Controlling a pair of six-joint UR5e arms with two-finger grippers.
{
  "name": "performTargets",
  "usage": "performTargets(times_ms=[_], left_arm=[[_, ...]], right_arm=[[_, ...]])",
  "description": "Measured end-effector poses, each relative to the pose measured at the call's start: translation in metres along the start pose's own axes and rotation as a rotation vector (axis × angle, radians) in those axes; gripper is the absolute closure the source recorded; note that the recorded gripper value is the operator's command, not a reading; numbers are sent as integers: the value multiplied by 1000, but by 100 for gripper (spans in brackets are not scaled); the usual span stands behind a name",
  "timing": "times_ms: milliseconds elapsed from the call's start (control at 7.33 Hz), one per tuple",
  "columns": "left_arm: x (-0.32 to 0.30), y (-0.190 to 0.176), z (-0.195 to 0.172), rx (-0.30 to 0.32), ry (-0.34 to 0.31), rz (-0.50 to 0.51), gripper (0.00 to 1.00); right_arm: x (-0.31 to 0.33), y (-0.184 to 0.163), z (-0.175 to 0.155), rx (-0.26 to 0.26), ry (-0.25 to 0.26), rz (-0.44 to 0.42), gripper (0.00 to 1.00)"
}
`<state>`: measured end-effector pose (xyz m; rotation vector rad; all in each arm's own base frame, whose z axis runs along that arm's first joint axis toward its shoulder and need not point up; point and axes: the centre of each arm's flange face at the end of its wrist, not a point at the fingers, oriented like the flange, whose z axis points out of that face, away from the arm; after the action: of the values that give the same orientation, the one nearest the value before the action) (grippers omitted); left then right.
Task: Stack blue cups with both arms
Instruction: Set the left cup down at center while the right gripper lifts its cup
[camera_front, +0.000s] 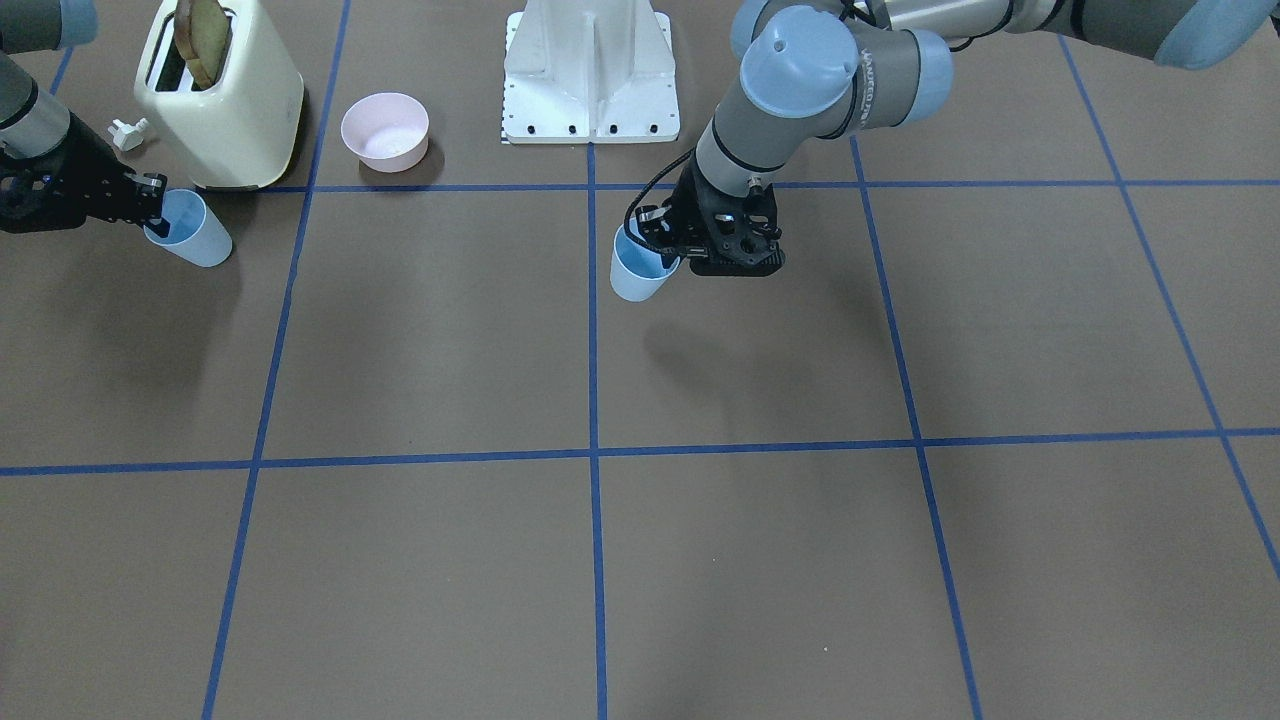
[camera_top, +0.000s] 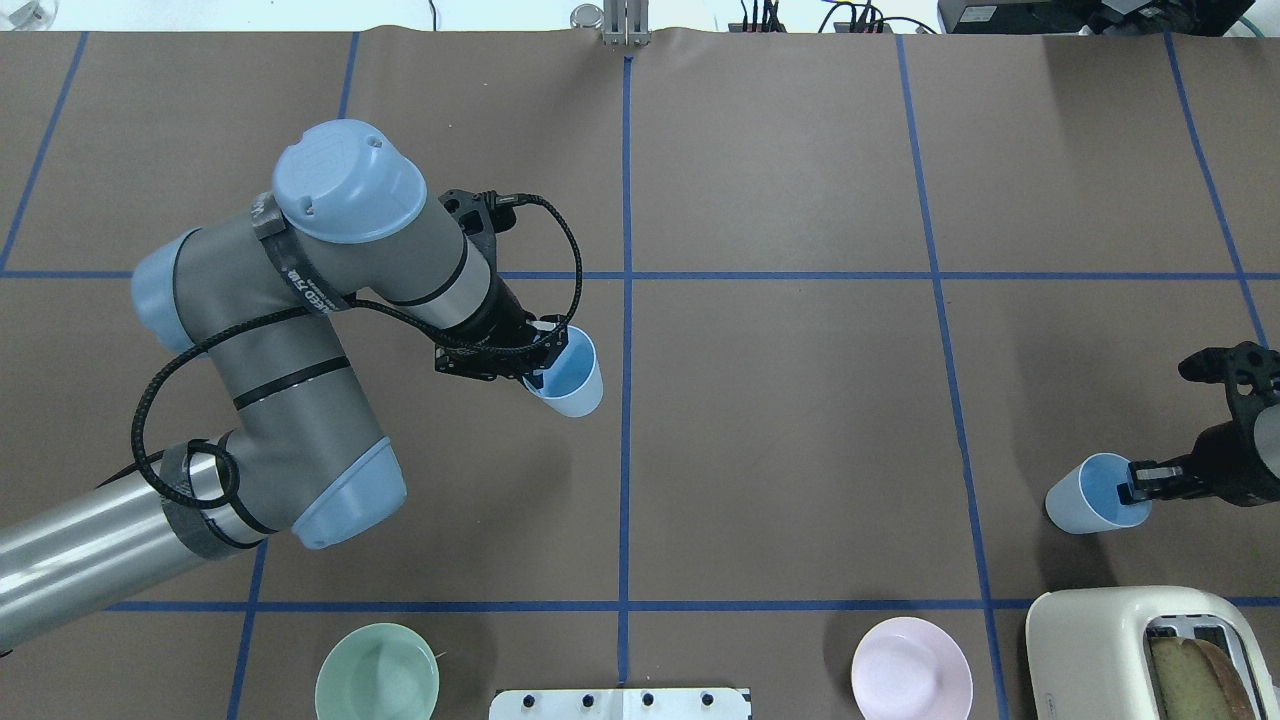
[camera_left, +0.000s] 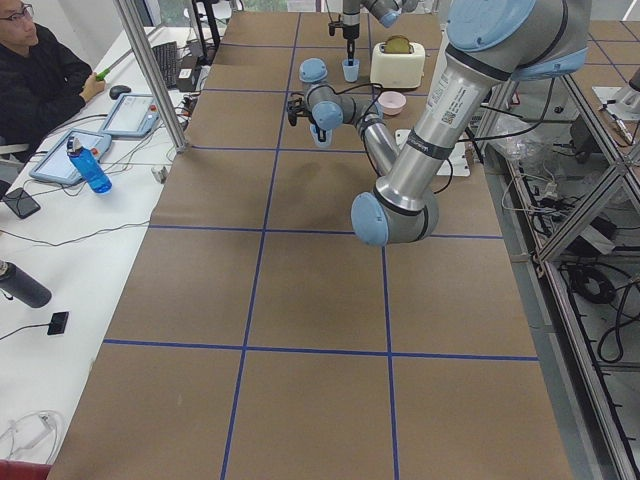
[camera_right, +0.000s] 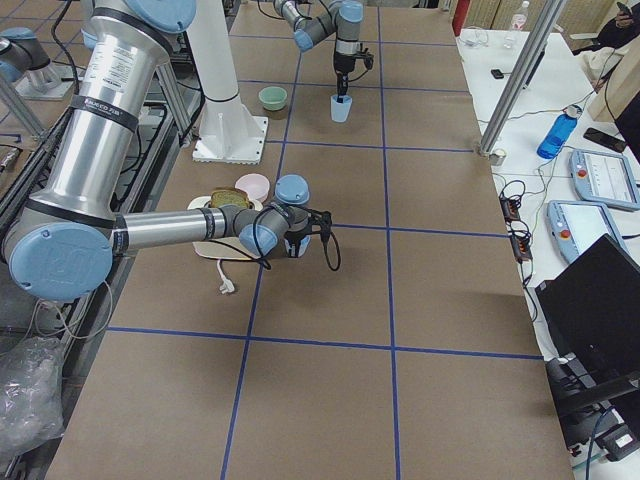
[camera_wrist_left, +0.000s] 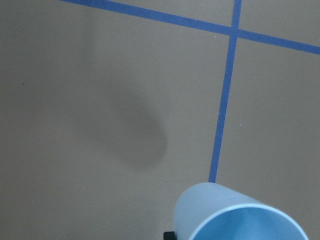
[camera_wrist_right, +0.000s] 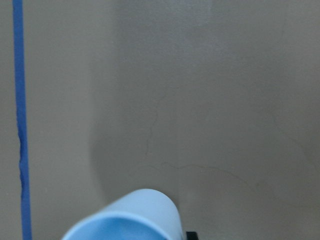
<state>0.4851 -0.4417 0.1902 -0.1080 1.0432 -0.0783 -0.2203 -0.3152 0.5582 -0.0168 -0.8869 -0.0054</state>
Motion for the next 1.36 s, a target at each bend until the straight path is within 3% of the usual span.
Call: performTargets(times_ms=[409, 818, 1364], left_arm=[[16, -8, 13, 13, -15, -4, 100], [39, -14, 39, 29, -45, -8, 100], [45, -6, 67, 45, -58, -9, 100]], right_arm=[[-4, -5, -9, 8, -31, -8, 100], [-11, -41, -45, 40, -117, 40, 100], [-52, -97, -77, 59, -144, 88, 100]])
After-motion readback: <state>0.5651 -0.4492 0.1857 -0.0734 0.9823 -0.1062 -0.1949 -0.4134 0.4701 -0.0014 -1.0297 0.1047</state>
